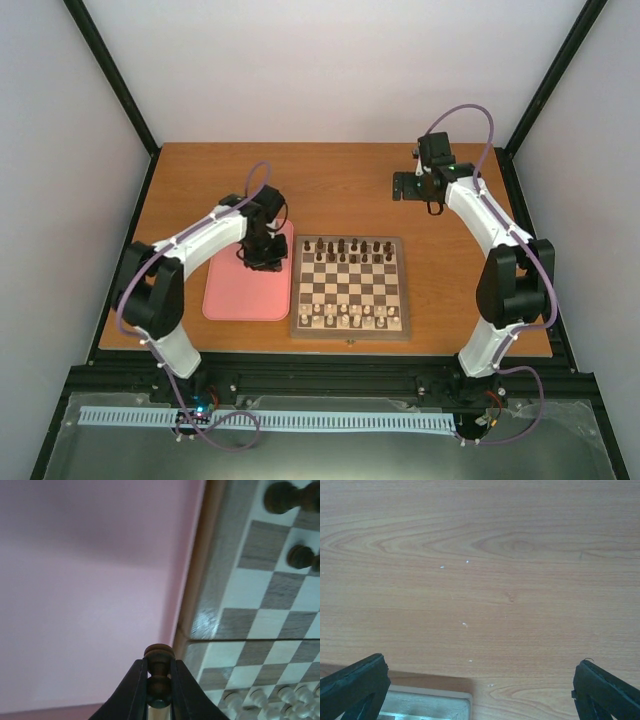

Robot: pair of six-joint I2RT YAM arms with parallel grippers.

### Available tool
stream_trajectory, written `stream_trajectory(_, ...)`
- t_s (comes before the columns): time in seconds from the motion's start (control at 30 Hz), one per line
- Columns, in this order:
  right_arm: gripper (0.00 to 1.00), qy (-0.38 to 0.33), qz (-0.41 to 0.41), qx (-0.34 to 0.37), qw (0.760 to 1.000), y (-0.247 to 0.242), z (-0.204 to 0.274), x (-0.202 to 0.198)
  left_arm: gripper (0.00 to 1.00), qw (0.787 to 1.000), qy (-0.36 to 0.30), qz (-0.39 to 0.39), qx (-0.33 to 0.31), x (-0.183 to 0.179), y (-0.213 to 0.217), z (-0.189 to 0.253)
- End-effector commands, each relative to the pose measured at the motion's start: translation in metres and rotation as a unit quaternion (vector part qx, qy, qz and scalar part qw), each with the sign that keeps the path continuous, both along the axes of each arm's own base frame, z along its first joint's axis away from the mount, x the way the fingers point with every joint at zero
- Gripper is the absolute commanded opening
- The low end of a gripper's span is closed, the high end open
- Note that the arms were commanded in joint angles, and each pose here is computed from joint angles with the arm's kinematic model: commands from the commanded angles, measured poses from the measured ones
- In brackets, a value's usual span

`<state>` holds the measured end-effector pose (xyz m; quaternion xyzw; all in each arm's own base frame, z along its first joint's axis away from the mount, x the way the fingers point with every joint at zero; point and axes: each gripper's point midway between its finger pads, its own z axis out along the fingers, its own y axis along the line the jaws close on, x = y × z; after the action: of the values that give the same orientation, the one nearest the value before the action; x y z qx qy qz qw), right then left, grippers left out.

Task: Set up the chess pieces on the board
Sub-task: Pick up the chess piece from the storage box, then place the chess piece on the chessboard.

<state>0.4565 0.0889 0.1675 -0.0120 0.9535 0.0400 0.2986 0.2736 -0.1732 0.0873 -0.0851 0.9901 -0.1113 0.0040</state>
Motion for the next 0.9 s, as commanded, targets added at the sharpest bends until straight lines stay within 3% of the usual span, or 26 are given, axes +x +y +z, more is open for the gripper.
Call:
stream_trajectory(0.0, 1.0, -0.013, -0.022, -0.013, 1.0, -0.01, 0.004, 0.002, 0.01, 0.999, -0.025, -0.035, -0.025, 0.024, -0.034, 0.007)
stream_trajectory(0.37, 1.0, -0.007, -0.017, -0.004, 1.0, -0.012, 0.001, 0.003, 0.02, 0.996, -0.024, -0.078, -0.037, 0.051, -0.078, 0.003)
stream_trajectory(0.87, 1.0, 0.006, -0.019, 0.003, 1.0, -0.015, -0.009, 0.003, 0.04, 0.995, 0.004, -0.093, -0.038, 0.054, -0.09, -0.015)
